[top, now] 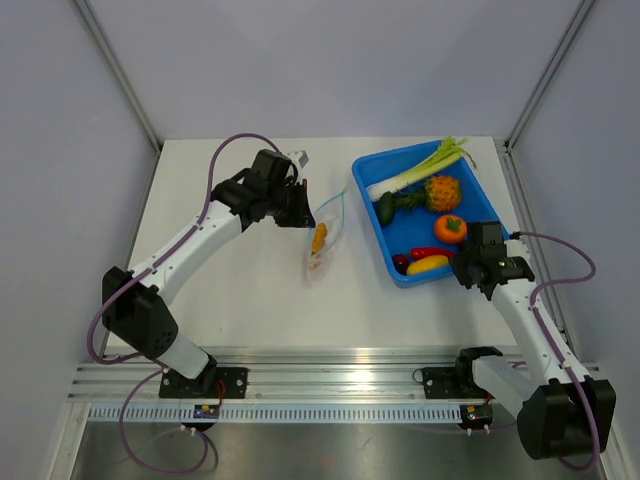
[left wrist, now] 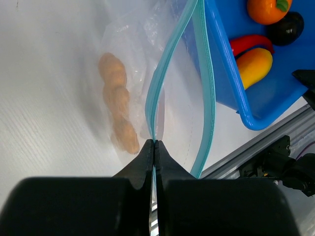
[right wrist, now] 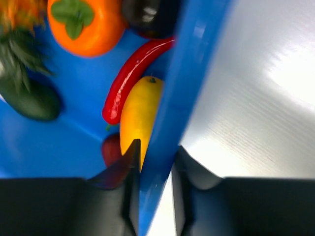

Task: Place the food in the zip-top bag and seal the zipper
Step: Adjust the bin at the center of the board.

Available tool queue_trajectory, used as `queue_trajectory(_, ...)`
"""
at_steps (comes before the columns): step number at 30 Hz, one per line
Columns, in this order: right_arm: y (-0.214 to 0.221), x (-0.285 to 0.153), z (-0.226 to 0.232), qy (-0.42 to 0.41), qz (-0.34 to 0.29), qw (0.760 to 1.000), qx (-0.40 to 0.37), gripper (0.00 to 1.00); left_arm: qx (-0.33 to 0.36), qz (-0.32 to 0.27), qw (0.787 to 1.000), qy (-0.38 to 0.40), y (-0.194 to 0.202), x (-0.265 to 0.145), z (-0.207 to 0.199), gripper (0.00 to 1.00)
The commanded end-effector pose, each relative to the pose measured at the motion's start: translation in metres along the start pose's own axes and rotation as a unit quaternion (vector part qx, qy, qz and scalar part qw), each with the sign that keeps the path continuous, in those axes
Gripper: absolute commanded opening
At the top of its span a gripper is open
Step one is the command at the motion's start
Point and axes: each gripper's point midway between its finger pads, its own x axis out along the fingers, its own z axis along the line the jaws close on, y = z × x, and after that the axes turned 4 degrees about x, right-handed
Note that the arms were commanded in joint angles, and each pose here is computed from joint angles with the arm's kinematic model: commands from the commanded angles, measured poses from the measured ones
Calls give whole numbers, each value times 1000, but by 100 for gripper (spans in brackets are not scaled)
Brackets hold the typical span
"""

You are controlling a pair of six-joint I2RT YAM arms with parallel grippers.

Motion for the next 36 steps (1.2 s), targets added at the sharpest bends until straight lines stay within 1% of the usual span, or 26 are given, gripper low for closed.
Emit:
queue_trajectory(1, -26, -18, 14, -22, -49, 999, 3, 18, 17, -29, 999, 27, -13, -11, -12, 0)
queue_trajectory(4, -32, -28, 20, -32, -56, 998, 5, 0, 17, -30, 999, 31, -14, -11, -14, 0)
queue_trajectory(8, -45, -44, 30, -36, -72, 997, 6, 0, 16, -31, 999, 32, -15, -10, -14, 0)
queue_trajectory(11, -54, -57, 33, -28, -81, 996, -9, 0, 16, -30, 999, 30, -14, -10, -13, 0)
queue_trajectory(13, -64, -65, 43, -26, -90, 995, -35, 0, 15, -29, 999, 30, -13, -9, -13, 0)
queue_trajectory(14, -64, -63, 37, 4, -85, 995, -52, 0, 16, -29, 999, 29, -13, -9, -12, 0)
queue_trajectory(16, -81, -75, 47, 17, -104, 990, -90, 0, 15, -30, 999, 27, -13, -9, -11, 0)
queue_trajectory(19, -99, -85, 47, 76, -113, 979, -151, 0, 17, -31, 999, 25, -13, -9, -11, 0)
queue_trajectory(20, -104, -89, 50, 93, -108, 972, -186, 0, 16, -31, 999, 25, -13, -9, -10, 0)
queue_trajectory(23, -114, -97, 58, 114, -99, 961, -233, 0, 15, -30, 999, 24, -12, -8, -10, 0)
queue_trajectory(25, -122, -104, 61, 126, -107, 955, -244, 0, 16, -31, 999, 25, -12, -9, -10, 0)
queue_trajectory(29, -134, -123, 80, 118, -107, 951, -266, 1, 14, -29, 999, 24, -9, -7, -9, 0)
queue_trajectory(33, -131, -122, 89, 107, -95, 953, -268, 0, 13, -26, 999, 27, -8, -5, -9, 0)
queue_trajectory(36, -126, -115, 86, 108, -86, 954, -266, 0, 14, -27, 999, 25, -8, -6, -8, 0)
